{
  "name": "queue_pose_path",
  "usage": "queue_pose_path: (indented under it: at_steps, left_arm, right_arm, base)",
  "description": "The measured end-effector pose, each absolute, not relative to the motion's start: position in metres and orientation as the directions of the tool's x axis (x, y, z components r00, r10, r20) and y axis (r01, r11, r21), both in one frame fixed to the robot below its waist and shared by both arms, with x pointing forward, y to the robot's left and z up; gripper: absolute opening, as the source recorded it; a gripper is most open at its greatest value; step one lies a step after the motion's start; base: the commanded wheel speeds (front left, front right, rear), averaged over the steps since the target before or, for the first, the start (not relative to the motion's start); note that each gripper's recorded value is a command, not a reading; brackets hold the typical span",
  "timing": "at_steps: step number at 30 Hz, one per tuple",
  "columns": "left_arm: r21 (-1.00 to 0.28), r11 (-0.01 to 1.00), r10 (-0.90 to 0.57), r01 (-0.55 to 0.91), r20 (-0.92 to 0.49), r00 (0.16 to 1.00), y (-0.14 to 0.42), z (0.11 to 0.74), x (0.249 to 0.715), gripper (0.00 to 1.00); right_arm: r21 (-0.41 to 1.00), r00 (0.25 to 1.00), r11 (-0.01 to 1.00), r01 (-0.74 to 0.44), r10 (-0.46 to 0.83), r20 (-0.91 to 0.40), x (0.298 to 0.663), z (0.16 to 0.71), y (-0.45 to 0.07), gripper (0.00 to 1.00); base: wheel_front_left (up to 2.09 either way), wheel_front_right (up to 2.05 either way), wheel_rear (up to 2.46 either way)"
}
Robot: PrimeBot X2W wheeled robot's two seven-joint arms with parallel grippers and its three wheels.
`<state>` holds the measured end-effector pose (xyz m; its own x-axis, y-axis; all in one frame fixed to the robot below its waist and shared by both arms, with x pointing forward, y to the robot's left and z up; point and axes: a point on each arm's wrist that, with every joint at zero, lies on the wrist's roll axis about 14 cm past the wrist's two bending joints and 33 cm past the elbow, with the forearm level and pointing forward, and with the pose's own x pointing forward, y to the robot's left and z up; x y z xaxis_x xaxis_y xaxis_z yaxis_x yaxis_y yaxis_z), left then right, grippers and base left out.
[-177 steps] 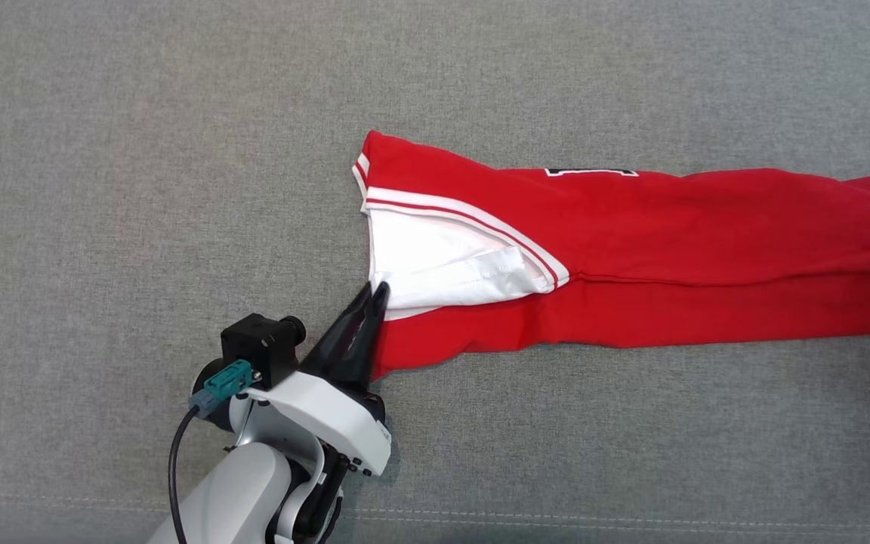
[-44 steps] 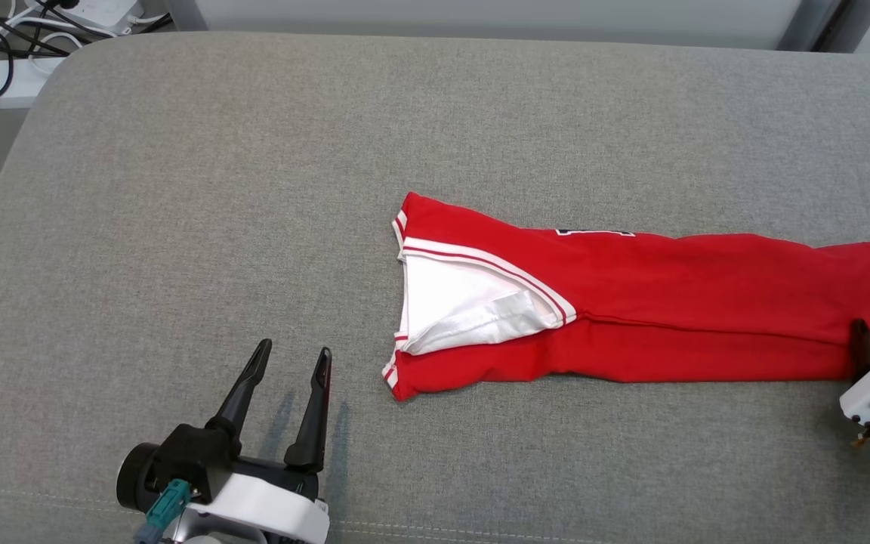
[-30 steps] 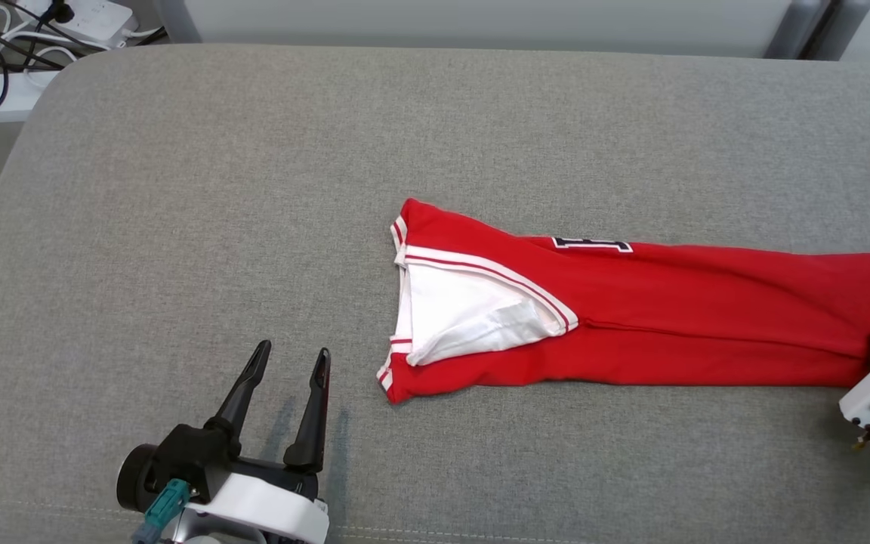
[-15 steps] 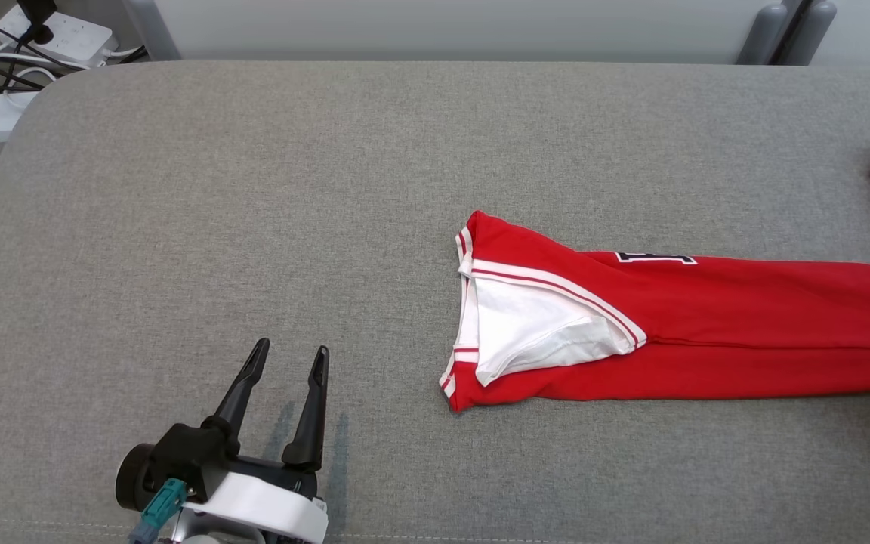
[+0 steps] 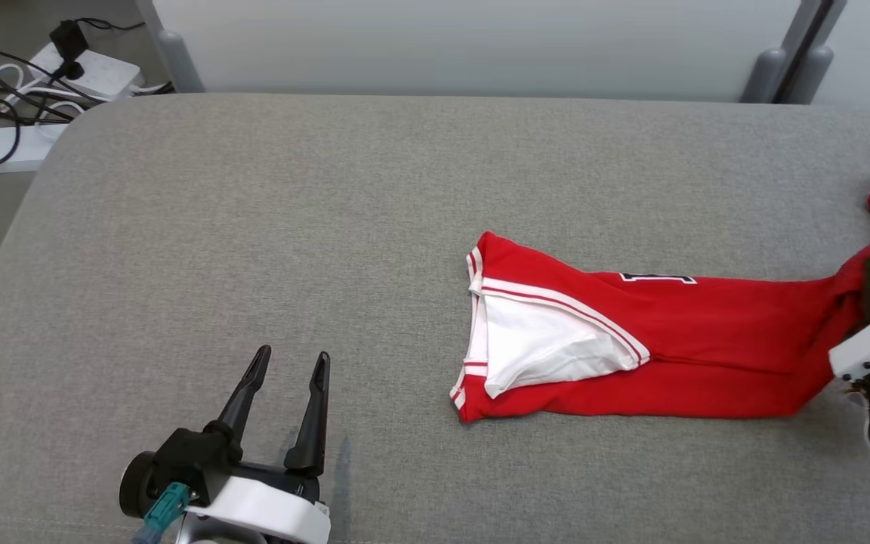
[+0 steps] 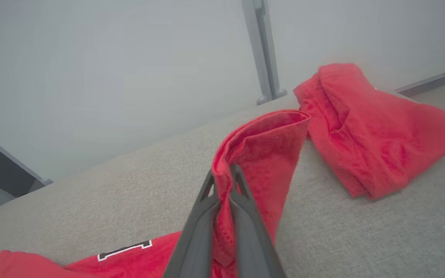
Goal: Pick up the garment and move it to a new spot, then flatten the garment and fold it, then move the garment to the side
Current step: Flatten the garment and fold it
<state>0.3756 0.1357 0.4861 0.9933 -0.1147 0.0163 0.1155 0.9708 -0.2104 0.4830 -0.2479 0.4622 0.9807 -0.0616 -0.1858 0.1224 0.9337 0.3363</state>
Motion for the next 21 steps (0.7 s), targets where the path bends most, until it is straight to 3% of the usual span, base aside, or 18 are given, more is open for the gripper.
queue_pose_path:
  at_steps: [13, 21]
  left_arm:
    - [-0.212, 0.977, -0.011, 0.013, 0.011, 1.000, 0.165, 0.487, 0.348, 1.00]
    - [-0.210, 0.976, 0.066, -0.062, 0.012, 0.998, 0.187, 0.488, 0.333, 1.00]
  right_arm:
    - [0.406, 0.950, 0.877, -0.256, 0.306, -0.064, 0.483, 0.504, -0.108, 0.00]
    - [0.414, 0.902, 0.833, -0.367, 0.428, -0.060, 0.470, 0.507, -0.048, 0.00]
  base:
    - [0.00, 0.00, 0.00]
    - [0.00, 0.00, 0.00]
